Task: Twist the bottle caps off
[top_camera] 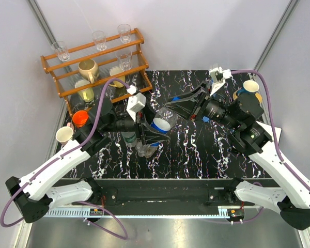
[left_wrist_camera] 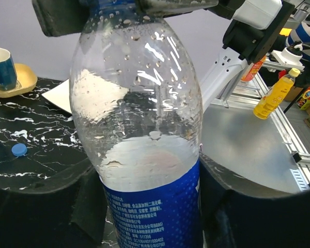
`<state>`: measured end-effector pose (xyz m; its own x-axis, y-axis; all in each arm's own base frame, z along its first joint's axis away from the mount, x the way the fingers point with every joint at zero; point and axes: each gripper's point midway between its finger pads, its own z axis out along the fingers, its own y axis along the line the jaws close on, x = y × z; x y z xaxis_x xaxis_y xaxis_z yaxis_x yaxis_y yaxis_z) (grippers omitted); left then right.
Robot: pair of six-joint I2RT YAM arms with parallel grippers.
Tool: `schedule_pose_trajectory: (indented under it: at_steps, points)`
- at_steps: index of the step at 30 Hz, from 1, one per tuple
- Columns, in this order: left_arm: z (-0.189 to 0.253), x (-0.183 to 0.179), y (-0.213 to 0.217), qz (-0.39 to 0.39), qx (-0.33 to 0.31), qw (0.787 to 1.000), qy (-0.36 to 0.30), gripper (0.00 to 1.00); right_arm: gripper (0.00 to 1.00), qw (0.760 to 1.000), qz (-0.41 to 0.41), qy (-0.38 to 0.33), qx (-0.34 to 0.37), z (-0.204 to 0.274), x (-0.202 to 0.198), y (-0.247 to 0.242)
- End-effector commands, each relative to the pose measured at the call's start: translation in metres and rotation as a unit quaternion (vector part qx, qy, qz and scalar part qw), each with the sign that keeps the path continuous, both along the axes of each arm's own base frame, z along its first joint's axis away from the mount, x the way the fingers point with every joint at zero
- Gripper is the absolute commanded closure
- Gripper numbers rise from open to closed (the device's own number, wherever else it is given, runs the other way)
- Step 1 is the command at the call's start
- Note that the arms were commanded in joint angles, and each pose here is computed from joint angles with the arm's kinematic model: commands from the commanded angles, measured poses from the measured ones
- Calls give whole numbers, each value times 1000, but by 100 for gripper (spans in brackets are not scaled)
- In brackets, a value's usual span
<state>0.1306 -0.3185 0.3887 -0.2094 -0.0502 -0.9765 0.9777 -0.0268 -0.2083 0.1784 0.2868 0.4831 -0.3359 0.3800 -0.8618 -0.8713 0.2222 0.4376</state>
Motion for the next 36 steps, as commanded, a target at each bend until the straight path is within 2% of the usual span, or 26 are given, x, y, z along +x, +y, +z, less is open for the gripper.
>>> schedule_pose_trajectory:
  at_steps: [1,3,4,5,6,7,9,10,13,15,20,29,36]
  points:
    - [7,-2,-2,-16,-14,999,-29,43,100,999,16,-28,34,24,-16,-6]
    - [6,-1,-2,-15,-13,999,-30,46,99,999,14,-27,35,24,-15,-7]
    - [7,-1,-1,-13,-13,999,-30,46,95,999,15,-25,33,23,-15,-6]
    - [6,-1,-1,-12,-12,999,-31,46,83,999,16,-27,33,23,-16,-7]
    - [6,0,-1,-9,-12,999,-31,46,62,999,16,-27,33,23,-16,-7]
    - [6,0,-1,-7,-10,999,-32,46,52,999,13,-27,33,24,-16,-8]
    - [5,4,0,3,-8,999,-36,44,39,999,6,-25,31,24,-14,-9]
    - [4,5,1,9,-6,999,-35,44,28,999,0,-25,29,26,-13,-11]
    - [4,14,3,40,-2,998,-41,44,18,999,-37,-18,29,32,-3,-17]
    - [7,27,4,79,-4,996,-48,44,18,998,-59,-10,36,37,3,-21]
    - [0,52,8,170,18,983,-64,44,19,986,-147,72,14,17,42,-28]
    - [-6,68,14,275,47,955,-105,45,24,976,-183,122,4,2,64,-24]
    - [-9,76,17,309,59,943,-113,46,31,973,-189,129,5,-2,69,-23]
